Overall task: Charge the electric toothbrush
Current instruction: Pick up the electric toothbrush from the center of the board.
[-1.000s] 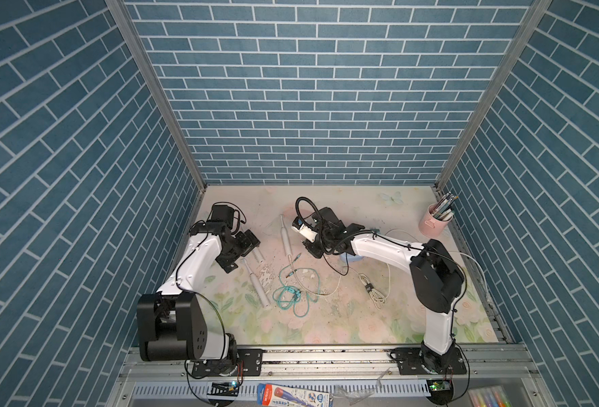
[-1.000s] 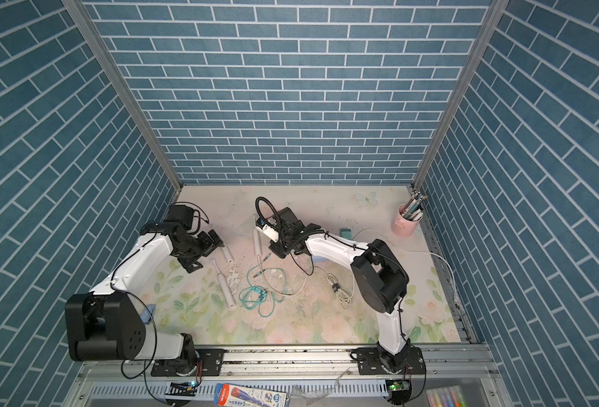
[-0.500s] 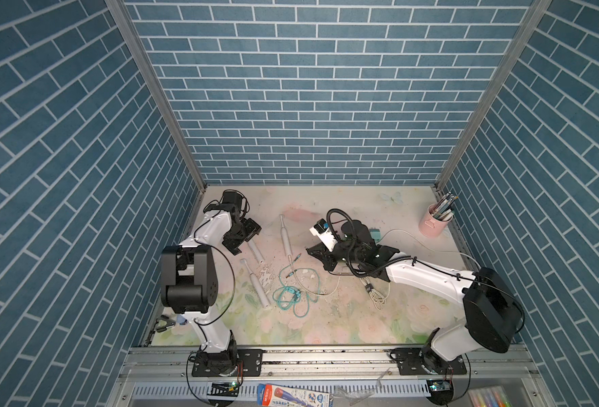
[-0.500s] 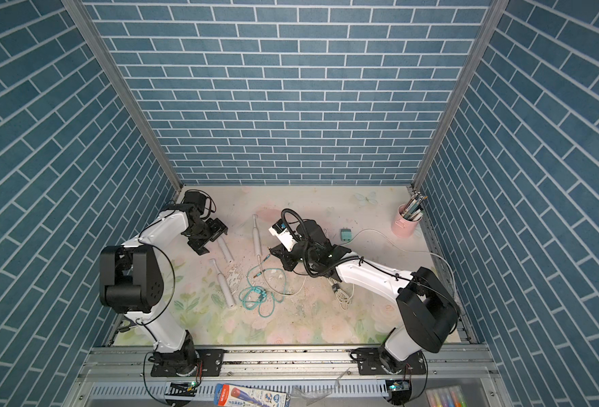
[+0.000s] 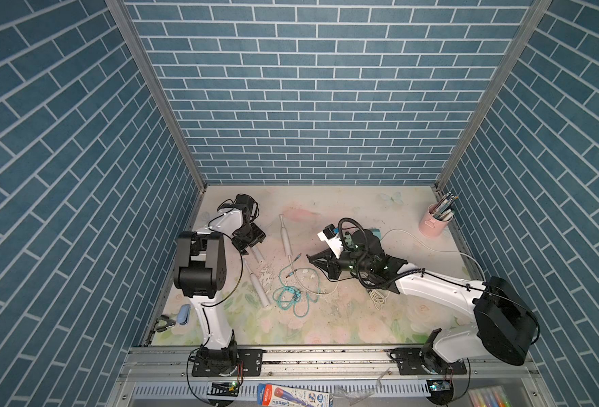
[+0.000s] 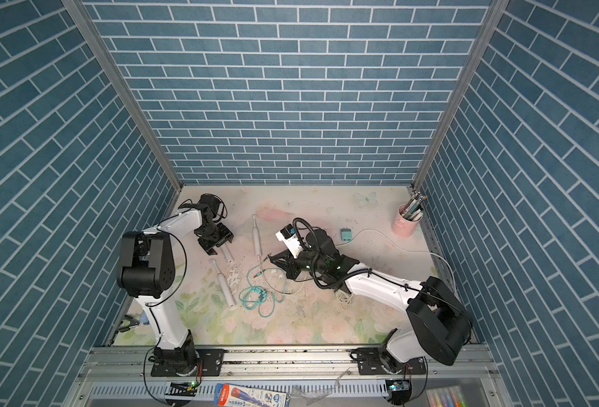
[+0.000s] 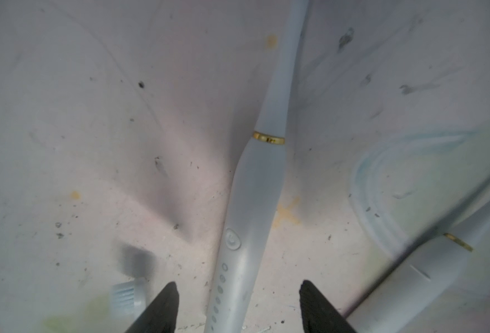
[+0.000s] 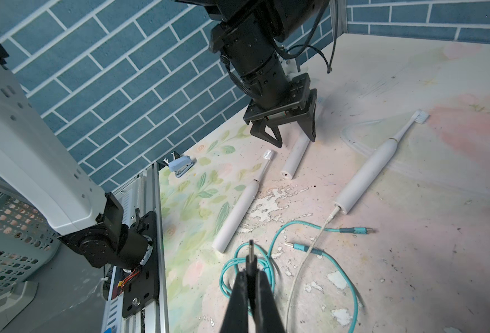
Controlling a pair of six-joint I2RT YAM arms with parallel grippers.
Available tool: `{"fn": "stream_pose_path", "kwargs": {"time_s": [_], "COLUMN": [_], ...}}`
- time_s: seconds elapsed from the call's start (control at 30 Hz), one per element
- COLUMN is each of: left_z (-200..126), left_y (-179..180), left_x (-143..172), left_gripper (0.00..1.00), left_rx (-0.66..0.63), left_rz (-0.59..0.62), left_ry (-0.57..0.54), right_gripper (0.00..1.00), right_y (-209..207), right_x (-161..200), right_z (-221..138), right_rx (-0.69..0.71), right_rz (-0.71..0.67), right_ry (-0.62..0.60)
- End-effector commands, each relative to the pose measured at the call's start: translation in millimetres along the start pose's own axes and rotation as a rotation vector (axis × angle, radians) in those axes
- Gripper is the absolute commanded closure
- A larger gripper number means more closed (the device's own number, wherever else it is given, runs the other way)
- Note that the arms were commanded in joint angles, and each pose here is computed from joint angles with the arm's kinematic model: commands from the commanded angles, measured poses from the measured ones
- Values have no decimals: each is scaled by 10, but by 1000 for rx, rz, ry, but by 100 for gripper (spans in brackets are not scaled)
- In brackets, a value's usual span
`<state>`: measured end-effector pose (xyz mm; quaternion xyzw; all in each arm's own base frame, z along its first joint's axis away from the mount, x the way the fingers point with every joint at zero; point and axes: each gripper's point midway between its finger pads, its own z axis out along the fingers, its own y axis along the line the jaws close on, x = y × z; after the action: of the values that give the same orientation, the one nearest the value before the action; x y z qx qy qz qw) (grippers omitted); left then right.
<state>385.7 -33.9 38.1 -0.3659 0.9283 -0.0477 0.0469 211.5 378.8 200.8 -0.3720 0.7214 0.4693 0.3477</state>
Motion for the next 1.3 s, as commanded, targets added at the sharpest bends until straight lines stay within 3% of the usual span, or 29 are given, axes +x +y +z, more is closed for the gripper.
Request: {"fn": "stream_pose_path", "kwargs": {"time_s": [0.0, 0.53, 0.87, 1.03, 1.27], "left_z": [70, 318, 327, 28, -865], "left_y": [167, 195, 145, 6, -514], "left_x": [54, 65, 110, 171, 418], "left_gripper": [39, 54, 78, 99, 100], "left_rx": [-97, -150, -117, -16, 419], "left_rz": [33, 48, 53, 46, 60], "left_ry": [5, 42, 61, 63, -13], "right_gripper": [100, 100, 100, 100, 100], "right_y": [147, 206, 206, 213, 296], "right_x": [-86, -8, 52, 68, 43], "right_z": [-29, 75, 144, 157, 135], "right_rx": [-59, -115, -122, -126, -171], "right_rz": [14, 59, 70, 72, 75], "right_ry": [-27, 5, 30, 37, 31]}}
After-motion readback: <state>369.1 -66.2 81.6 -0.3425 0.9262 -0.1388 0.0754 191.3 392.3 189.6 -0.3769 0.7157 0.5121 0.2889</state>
